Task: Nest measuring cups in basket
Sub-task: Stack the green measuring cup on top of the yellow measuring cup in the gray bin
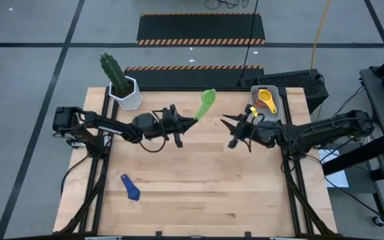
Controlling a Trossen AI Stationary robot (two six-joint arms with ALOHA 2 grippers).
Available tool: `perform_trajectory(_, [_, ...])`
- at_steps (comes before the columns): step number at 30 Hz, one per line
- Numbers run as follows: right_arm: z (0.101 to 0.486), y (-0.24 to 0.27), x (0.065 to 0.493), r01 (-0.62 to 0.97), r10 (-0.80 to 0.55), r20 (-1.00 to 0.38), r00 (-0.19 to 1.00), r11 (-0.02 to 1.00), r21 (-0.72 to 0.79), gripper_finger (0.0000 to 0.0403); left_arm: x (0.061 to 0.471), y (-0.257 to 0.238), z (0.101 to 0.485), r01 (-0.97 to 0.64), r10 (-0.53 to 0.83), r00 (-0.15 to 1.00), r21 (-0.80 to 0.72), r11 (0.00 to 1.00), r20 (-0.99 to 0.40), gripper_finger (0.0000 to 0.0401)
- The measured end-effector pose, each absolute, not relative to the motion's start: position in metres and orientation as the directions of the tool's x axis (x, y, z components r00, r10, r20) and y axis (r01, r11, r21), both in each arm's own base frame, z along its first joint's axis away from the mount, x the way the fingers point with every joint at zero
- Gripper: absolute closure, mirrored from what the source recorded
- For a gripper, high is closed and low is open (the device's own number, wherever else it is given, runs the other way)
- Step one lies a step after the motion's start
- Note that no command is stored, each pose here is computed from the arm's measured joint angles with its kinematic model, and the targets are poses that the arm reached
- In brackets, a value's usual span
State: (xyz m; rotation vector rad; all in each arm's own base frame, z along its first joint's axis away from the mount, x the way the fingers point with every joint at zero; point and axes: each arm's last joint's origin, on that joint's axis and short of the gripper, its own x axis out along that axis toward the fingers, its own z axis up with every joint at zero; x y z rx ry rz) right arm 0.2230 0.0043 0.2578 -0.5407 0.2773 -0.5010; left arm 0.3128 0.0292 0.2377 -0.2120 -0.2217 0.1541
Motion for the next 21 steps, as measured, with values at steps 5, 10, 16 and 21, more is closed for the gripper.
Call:
perform_trajectory(5, [0.271, 0.017, 0.222, 0.388, -0.525, -0.006, 0.851, 0.637, -0.666, 0.0268, 0.315, 0.020, 0.245, -0.081, 0.154, 0.958, -0.287, 0.955, 0.242, 0.0398])
perform_trajectory(10, [0.273, 0.027, 0.221, 0.403, -0.565, 0.015, 0.825, 0.570, -0.716, 0.0241, 0.317, 0.015, 0.234, -0.124, 0.169, 0.978, -0.308, 0.943, 0.124, 0.0398])
perform_trajectory(16, [0.261, 0.024, 0.230, 0.334, -0.554, -0.028, 0.832, 0.539, -0.773, 0.0246, 0.318, 0.009, 0.231, -0.106, 0.151, 0.982, -0.326, 0.939, 0.116, 0.0398])
perform_trajectory(21, [0.257, 0.018, 0.241, 0.301, -0.546, -0.054, 0.836, 0.539, -0.787, 0.0259, 0.319, 0.001, 0.229, -0.099, 0.136, 0.987, -0.330, 0.939, 0.091, 0.0398])
